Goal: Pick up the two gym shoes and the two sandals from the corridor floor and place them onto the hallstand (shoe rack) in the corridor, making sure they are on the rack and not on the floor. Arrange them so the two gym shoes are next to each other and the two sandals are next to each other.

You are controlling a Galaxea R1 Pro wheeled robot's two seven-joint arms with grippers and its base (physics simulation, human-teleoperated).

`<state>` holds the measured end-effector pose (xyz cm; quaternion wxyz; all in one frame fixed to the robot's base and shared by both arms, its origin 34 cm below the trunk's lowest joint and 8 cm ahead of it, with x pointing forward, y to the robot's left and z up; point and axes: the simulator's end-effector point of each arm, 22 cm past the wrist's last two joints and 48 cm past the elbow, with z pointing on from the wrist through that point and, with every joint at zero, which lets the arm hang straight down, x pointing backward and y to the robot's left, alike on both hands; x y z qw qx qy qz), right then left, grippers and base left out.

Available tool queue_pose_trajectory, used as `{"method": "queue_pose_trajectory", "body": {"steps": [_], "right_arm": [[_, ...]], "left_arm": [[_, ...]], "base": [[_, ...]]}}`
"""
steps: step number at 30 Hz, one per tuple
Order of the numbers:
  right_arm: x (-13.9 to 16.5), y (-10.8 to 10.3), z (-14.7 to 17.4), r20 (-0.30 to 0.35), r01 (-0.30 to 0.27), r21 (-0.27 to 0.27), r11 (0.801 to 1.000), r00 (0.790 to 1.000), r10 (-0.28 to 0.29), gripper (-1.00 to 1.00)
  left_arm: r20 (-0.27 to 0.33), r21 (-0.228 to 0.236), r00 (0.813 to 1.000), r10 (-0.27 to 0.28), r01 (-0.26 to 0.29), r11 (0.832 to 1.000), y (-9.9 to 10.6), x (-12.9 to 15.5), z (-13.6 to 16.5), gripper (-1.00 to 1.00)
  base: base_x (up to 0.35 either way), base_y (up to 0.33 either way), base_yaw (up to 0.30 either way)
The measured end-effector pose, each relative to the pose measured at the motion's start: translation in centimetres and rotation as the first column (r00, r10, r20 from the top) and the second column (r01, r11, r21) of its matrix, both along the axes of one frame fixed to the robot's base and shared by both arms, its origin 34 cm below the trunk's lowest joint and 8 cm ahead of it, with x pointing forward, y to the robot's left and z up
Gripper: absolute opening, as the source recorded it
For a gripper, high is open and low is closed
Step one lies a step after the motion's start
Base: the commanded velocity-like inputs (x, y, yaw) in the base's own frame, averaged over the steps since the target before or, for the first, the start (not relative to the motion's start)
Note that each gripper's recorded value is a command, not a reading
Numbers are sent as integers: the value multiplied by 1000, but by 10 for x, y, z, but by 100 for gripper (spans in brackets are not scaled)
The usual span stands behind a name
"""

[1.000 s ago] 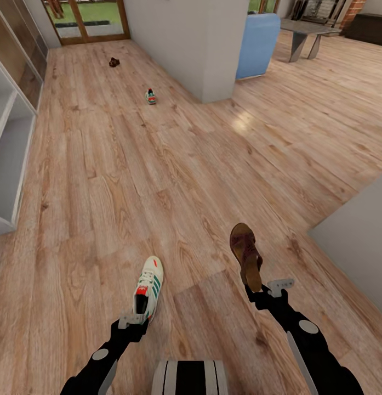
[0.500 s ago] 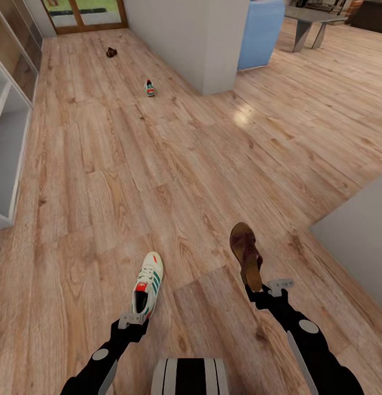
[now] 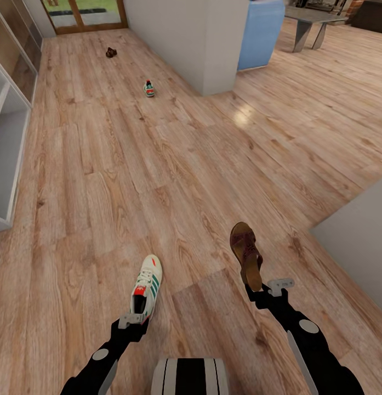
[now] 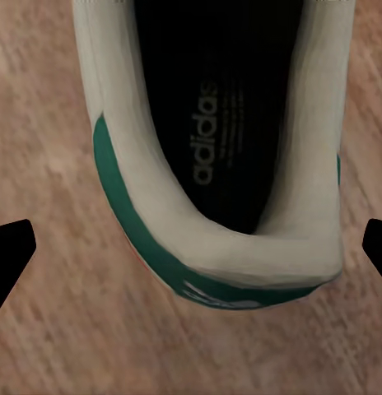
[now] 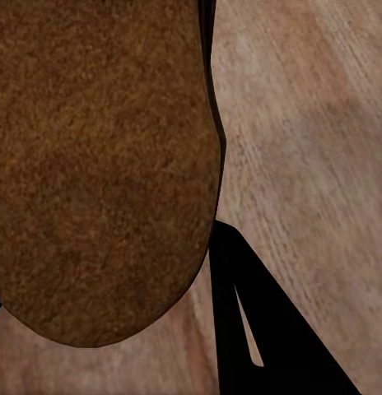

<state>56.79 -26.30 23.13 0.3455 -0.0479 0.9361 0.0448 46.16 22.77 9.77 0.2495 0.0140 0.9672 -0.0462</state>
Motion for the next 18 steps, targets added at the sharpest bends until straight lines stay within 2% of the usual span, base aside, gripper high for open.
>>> {"method": "queue_pose_trajectory", "body": {"steps": [18], "right_arm": [[0, 0, 0, 0, 0, 0, 1000, 1000, 0, -100]], "left_arm": [[1, 0, 1000, 0, 0, 1000, 0, 1, 0, 100]], "base": [[31, 0, 0]]}}
